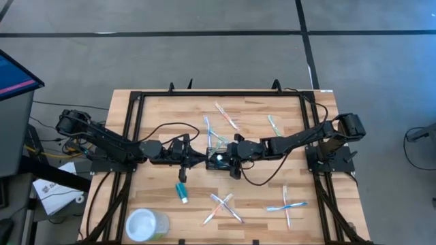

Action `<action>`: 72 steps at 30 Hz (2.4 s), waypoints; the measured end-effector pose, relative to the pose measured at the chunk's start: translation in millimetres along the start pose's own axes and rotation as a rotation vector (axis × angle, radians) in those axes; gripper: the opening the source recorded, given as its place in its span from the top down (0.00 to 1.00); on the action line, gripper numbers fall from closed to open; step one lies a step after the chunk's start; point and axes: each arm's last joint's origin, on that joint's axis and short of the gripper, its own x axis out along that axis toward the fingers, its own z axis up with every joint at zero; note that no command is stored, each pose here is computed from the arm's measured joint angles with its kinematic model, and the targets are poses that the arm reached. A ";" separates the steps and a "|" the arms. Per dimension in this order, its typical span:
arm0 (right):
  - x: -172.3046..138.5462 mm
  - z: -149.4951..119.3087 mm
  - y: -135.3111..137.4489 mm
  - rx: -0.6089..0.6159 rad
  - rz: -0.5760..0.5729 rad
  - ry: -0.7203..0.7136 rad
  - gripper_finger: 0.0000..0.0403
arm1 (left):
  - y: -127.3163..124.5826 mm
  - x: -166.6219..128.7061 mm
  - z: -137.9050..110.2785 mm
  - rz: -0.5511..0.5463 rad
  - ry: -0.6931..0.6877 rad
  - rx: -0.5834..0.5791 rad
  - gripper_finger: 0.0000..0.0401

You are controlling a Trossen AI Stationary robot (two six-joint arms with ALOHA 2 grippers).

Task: Pick & Place toothbrushing station
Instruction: Put the mouthwash into the wire organizer

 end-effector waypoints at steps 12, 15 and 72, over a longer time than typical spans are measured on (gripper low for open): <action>-32.5 11.4 8.3 -0.045 0.030 -0.008 0.77 | 0.0 0.0 0.0 0.000 0.000 -0.013 0.96; -42.9 12.8 10.2 -0.054 0.028 0.002 0.77 | 0.0 0.0 -0.1 0.000 0.001 -0.019 0.96; -131.4 -4.6 24.9 -0.050 -0.073 0.177 0.83 | -55.9 -3.2 -31.5 -0.148 0.929 0.212 0.79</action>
